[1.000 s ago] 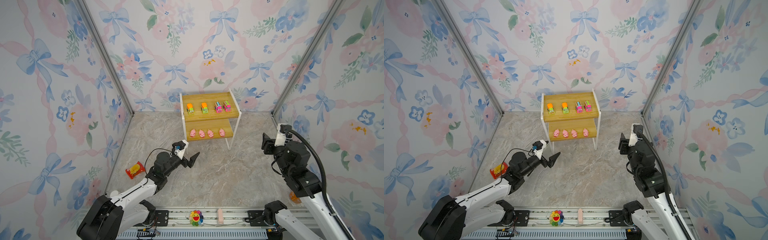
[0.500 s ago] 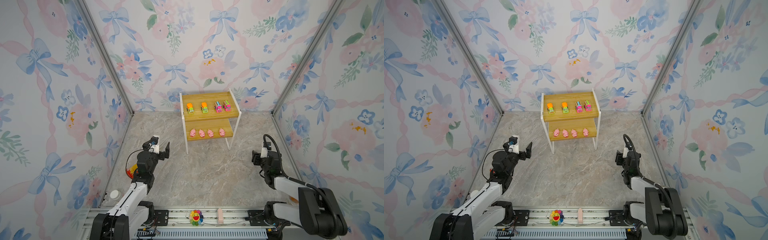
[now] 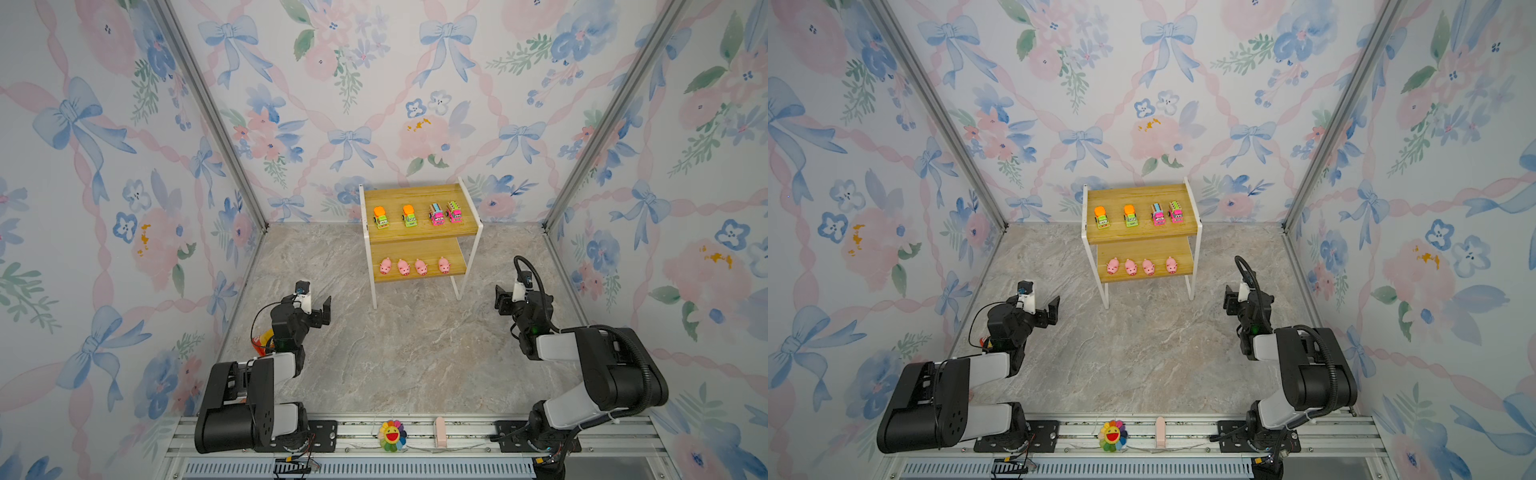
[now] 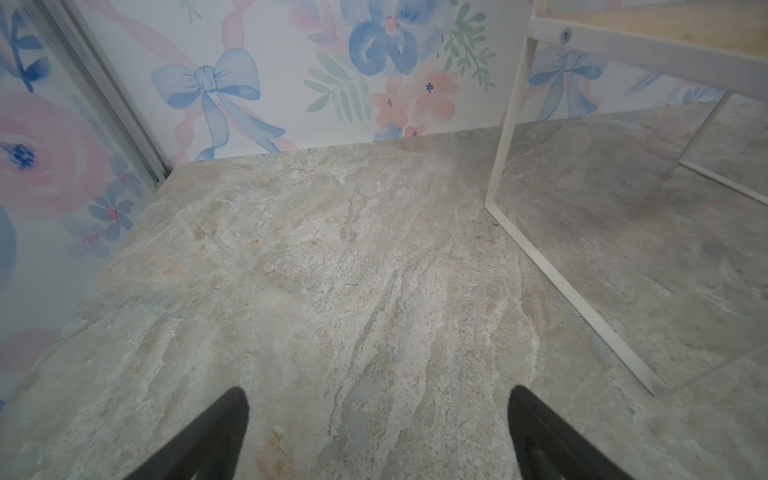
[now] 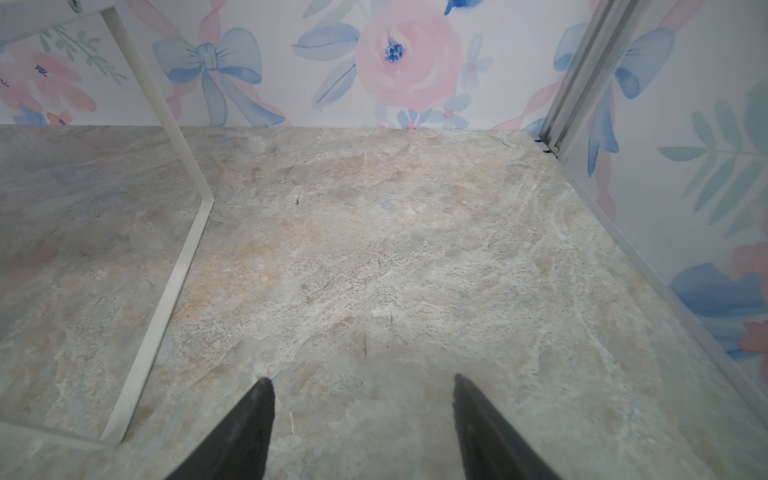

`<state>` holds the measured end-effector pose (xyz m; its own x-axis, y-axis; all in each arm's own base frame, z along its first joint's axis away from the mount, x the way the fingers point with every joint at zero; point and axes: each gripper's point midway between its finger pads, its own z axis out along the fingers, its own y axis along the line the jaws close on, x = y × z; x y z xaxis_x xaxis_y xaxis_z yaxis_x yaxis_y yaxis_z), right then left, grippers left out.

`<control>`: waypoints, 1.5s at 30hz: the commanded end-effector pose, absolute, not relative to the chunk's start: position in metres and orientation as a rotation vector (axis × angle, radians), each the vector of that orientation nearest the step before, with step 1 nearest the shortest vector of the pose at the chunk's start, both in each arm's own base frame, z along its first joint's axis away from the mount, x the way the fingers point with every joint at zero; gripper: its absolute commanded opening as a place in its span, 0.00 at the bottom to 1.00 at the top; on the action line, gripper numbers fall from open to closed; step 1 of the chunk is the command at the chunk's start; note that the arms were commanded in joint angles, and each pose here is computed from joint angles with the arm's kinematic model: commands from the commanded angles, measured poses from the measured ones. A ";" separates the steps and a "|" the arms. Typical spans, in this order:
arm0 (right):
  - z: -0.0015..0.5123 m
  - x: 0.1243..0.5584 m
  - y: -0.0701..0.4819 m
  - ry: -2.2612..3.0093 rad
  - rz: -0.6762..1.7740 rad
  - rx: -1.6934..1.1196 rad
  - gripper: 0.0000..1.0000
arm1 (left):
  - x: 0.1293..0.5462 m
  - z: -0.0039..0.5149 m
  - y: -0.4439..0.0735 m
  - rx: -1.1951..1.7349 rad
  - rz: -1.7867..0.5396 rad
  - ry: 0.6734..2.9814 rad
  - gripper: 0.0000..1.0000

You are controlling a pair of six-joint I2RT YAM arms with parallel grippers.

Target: Place and organize the plastic toys onto the shelf

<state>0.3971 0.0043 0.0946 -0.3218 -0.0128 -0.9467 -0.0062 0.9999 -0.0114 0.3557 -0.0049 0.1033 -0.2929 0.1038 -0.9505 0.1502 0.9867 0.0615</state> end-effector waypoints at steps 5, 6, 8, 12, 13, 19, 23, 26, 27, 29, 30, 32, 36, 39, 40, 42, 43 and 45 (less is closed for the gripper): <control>0.096 0.400 0.005 1.916 0.004 -0.001 0.74 | 0.368 0.121 0.011 0.108 -0.002 1.816 0.98; 0.096 0.400 0.005 1.916 0.002 -0.003 0.74 | 0.371 0.119 0.017 0.077 0.018 1.827 0.98; 0.097 0.401 0.005 1.901 0.003 0.002 0.74 | 0.373 0.118 0.022 0.041 0.027 1.838 0.98; 0.097 0.400 0.005 1.904 0.004 0.001 0.74 | 0.368 0.121 0.010 0.069 -0.041 1.823 0.98; 0.097 0.401 0.005 1.903 0.004 0.002 0.73 | 0.366 0.125 0.003 0.082 -0.090 1.790 0.98; 0.097 0.400 0.005 1.904 0.005 0.001 0.74 | 0.365 0.113 -0.010 0.104 -0.106 1.715 0.98; 0.097 0.400 0.005 1.904 0.006 0.003 0.78 | 0.373 0.109 -0.009 0.100 -0.083 1.743 0.98; 0.097 0.400 0.004 1.905 0.006 0.002 0.88 | 0.376 0.108 -0.007 0.080 -0.042 1.752 0.98; 0.097 0.401 0.005 1.904 0.006 0.003 0.93 | 0.377 0.108 -0.006 0.069 -0.026 1.754 0.98; 0.097 0.401 0.005 1.903 0.006 0.001 0.97 | 0.377 0.107 -0.004 0.057 -0.015 1.759 0.98; 0.097 0.400 0.005 1.904 0.006 0.000 0.97 | 0.377 0.107 -0.003 0.050 -0.010 1.759 0.98; 0.098 0.401 0.005 1.903 0.004 0.002 0.97 | 0.377 0.107 -0.002 0.042 -0.004 1.760 0.98; 0.097 0.400 0.005 1.905 0.004 0.001 0.97 | 0.378 0.107 -0.002 0.040 0.007 1.761 0.98; 0.097 0.401 0.005 1.905 0.005 0.000 0.97 | 0.378 0.107 -0.002 0.039 0.006 1.761 0.98; 0.097 0.401 0.005 1.906 0.006 0.001 0.97 | 0.378 0.107 -0.001 0.039 0.008 1.763 0.98; 0.097 0.401 0.005 1.906 0.009 0.001 0.97 | 0.378 0.107 -0.001 0.039 0.009 1.762 0.98; 0.097 0.401 0.005 1.906 0.010 0.000 0.97 | 0.378 0.106 -0.001 0.038 0.008 1.764 0.98; 0.097 0.401 0.005 1.907 0.008 0.001 0.97 | 0.378 0.107 -0.002 0.040 0.010 1.762 0.98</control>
